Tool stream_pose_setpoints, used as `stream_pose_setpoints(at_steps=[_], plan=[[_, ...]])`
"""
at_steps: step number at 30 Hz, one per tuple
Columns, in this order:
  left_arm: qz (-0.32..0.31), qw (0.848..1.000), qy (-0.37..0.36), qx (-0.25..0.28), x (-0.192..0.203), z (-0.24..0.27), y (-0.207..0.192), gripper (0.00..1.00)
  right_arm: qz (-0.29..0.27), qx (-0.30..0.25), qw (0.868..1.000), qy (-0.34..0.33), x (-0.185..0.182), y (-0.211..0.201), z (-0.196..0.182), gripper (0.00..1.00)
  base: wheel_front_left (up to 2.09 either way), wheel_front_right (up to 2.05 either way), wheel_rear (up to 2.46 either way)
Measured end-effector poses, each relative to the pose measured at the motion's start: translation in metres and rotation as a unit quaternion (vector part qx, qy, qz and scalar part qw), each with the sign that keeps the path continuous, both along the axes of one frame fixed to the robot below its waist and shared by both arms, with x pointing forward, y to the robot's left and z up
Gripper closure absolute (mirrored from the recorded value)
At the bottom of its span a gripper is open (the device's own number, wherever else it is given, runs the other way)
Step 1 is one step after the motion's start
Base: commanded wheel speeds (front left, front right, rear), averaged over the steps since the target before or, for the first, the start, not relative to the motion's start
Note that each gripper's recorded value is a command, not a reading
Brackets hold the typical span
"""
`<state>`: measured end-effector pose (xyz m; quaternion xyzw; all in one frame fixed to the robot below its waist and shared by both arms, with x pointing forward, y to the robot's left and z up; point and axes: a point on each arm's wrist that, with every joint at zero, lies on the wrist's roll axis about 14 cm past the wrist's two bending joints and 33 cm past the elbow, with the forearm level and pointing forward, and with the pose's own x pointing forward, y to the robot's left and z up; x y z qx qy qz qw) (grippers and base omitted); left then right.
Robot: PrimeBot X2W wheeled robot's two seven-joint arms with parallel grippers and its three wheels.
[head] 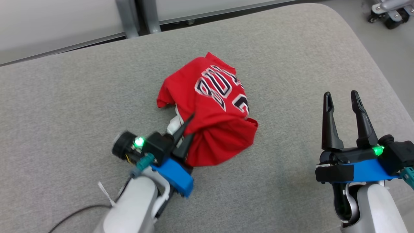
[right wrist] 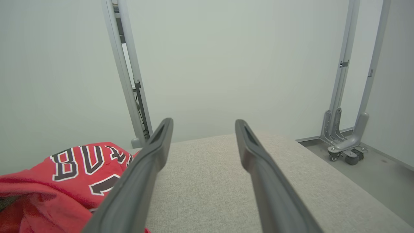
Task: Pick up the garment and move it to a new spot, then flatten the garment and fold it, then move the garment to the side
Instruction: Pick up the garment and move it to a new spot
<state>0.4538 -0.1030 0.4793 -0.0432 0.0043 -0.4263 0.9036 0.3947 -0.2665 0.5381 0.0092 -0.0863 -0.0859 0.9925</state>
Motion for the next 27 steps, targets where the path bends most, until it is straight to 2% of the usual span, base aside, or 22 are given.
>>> stream_pose_setpoints(at_steps=[2, 3, 4, 15, 22, 27], plan=[[-0.003, 1.000, 0.016, 0.008, -0.012, -0.012, 0.003, 1.00, 0.006, 0.001, 1.000, -0.001, 0.003, 0.004, 0.000, 0.00, 0.00, 0.00, 0.00], [-0.003, 1.000, 0.021, 0.011, -0.017, -0.016, 0.004, 0.54, 0.010, 0.000, 1.000, -0.001, 0.005, 0.006, 0.000, 0.00, 0.00, 0.00, 0.00], [-0.004, 1.000, 0.023, 0.012, -0.020, -0.017, 0.005, 0.00, 0.013, 0.000, 1.000, -0.001, 0.006, 0.009, 0.000, 0.00, 0.00, 0.00, 0.00], [0.049, 0.998, -0.027, -0.020, -0.024, 0.030, 0.035, 0.00, 0.050, 0.002, 0.999, -0.005, 0.009, 0.035, 0.000, 0.00, 0.00, 0.00, 0.00], [0.151, 0.988, -0.033, -0.001, -0.018, 0.030, 0.106, 0.00, 0.084, 0.000, 0.996, -0.014, 0.015, 0.060, 0.005, 0.00, 0.00, 0.00, 0.00], [0.237, 0.971, -0.042, -0.005, -0.018, 0.039, 0.164, 0.00, 0.109, 0.000, 0.994, -0.020, 0.017, 0.077, 0.009, 0.00, 0.00, 0.00, 0.00]])
